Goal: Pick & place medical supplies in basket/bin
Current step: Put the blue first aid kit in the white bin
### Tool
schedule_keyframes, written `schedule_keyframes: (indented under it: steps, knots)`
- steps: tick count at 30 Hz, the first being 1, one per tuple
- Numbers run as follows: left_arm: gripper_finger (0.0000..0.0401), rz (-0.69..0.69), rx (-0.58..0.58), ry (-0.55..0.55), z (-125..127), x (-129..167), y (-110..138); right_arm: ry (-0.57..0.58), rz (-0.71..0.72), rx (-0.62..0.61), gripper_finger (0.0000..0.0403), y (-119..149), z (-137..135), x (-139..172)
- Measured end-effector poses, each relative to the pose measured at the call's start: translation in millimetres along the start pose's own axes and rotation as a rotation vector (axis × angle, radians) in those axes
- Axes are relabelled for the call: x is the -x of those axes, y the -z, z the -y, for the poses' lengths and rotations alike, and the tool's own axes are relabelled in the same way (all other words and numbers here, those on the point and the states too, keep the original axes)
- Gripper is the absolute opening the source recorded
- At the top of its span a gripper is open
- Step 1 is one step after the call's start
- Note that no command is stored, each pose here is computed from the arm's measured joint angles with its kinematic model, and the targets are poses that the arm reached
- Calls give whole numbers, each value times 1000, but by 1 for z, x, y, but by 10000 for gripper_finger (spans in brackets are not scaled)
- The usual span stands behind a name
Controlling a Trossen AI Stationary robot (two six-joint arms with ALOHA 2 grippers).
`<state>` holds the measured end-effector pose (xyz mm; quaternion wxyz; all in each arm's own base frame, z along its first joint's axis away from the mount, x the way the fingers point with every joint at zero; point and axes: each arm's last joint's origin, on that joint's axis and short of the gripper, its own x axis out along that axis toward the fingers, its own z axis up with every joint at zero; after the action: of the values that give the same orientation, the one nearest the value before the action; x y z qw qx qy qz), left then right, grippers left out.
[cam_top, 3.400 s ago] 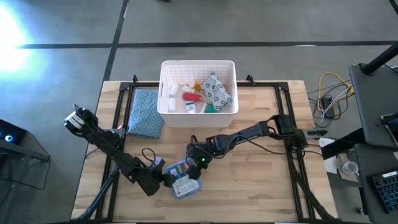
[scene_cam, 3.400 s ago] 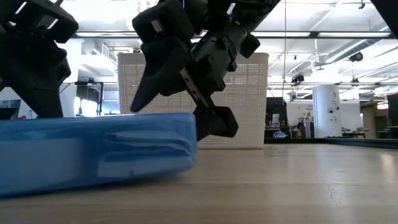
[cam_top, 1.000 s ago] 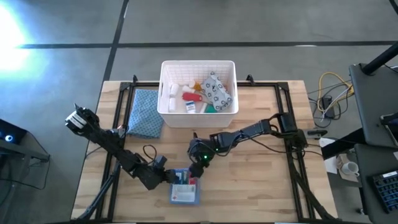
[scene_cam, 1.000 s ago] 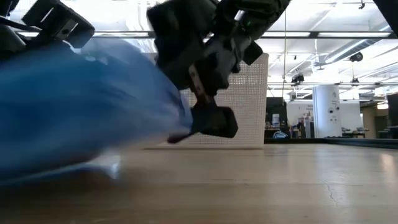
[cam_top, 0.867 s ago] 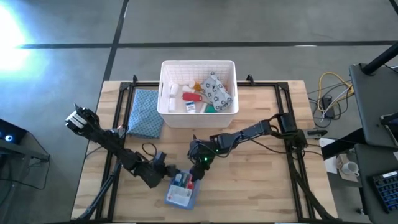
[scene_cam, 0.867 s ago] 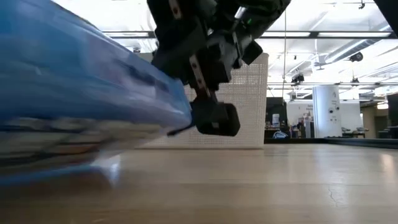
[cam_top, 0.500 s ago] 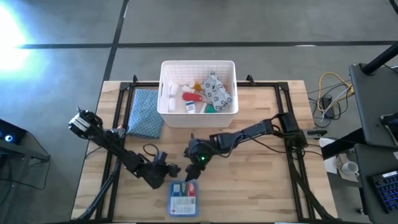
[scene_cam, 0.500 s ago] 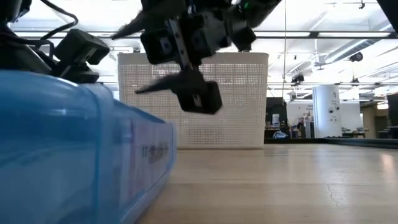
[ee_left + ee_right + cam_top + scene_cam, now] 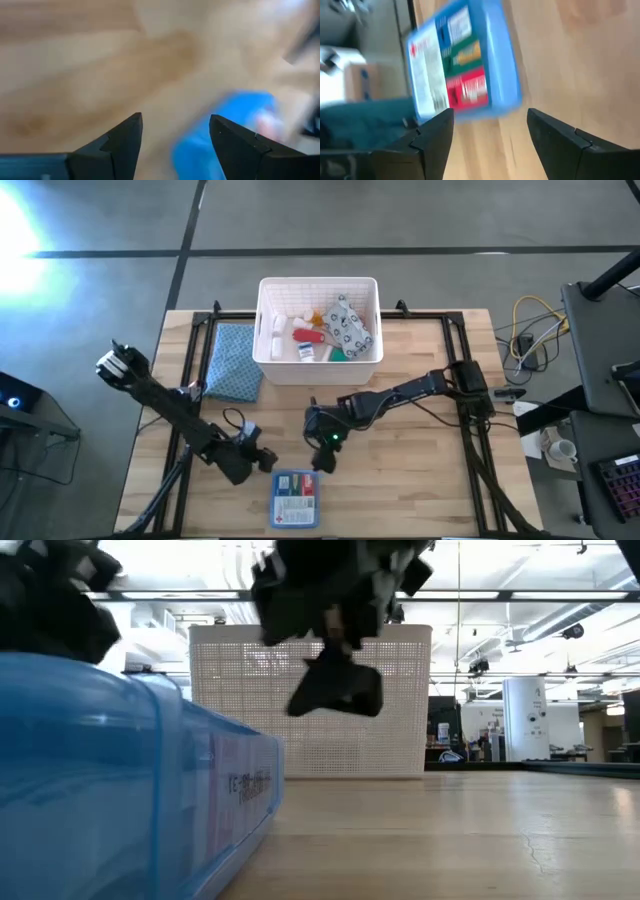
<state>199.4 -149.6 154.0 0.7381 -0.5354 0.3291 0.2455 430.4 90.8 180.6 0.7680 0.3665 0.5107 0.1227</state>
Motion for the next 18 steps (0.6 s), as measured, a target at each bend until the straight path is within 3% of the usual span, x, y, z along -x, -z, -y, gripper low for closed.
schedule_keyframes:
  steps: [3, 7, 18]
  knots:
    - [212, -65, -16, 86, 6, 18, 11, 53, -48, 77, 242, 13, -7, 2]
    - [212, -169, -46, 137, 20, 31, 33, 89, -100, 85, 238, 25, -11, -3]
    - [212, -338, -109, 27, 59, -17, 95, 68, -101, 3, 236, 25, -12, -7]
